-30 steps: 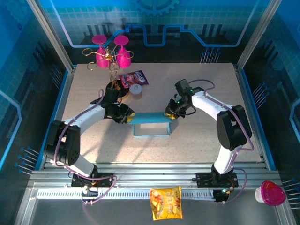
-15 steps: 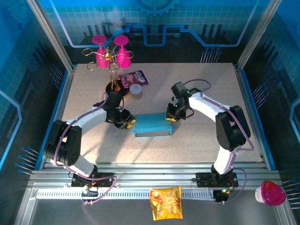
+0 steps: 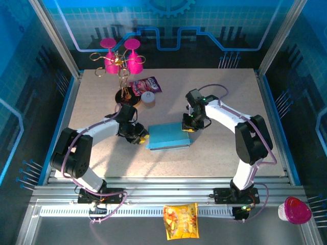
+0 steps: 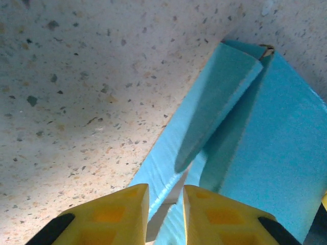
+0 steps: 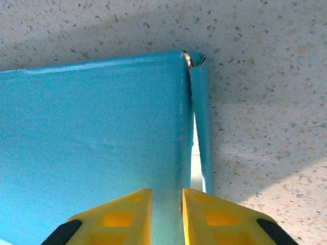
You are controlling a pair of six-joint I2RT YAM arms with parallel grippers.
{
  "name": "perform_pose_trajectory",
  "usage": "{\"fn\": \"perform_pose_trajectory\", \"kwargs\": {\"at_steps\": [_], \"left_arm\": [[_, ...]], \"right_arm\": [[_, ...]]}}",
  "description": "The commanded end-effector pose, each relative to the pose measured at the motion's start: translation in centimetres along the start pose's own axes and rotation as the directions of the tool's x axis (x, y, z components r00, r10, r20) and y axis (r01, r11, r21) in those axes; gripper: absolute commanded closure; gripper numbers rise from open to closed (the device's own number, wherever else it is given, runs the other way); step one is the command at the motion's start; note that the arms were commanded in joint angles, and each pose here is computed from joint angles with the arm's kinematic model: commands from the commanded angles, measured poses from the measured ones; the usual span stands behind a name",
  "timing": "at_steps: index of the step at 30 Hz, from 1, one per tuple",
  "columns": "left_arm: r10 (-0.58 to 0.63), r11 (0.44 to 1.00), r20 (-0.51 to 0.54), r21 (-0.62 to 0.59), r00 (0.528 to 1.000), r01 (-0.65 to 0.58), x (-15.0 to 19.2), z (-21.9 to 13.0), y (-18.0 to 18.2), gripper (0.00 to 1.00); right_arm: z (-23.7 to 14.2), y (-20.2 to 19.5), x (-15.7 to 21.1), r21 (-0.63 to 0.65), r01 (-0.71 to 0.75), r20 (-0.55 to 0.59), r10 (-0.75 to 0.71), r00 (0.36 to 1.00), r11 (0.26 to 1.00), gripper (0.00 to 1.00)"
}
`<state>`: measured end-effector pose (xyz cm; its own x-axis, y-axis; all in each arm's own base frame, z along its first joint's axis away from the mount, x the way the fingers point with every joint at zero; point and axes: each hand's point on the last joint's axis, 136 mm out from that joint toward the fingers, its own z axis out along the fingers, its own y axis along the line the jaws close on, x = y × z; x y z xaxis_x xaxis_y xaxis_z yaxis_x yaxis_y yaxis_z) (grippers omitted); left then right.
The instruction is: Fold the paper box
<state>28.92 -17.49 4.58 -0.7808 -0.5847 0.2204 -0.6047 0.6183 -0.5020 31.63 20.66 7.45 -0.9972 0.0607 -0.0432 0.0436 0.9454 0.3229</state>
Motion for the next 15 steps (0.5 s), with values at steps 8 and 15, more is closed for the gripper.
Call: {"fn": "perform_pose_trajectory", "kwargs": {"at_steps": [8, 15], "left_arm": [[0.065, 0.998, 0.104, 0.012, 0.992, -0.066, 0.1, -3.3, -1.1, 0.66], [0.071, 0.995, 0.09, 0.064, 0.993, -0.077, 0.4, -3.8, -2.3, 0.57]], "right_arm": [[-0.6, -0.6, 0.9, 0.051, 0.089, -0.006, -0.089, 0.996, 0.995, 0.78], [0.4, -1.3, 1.5, 0.065, 0.092, -0.032, -0.09, 0.995, 0.994, 0.78]]}}
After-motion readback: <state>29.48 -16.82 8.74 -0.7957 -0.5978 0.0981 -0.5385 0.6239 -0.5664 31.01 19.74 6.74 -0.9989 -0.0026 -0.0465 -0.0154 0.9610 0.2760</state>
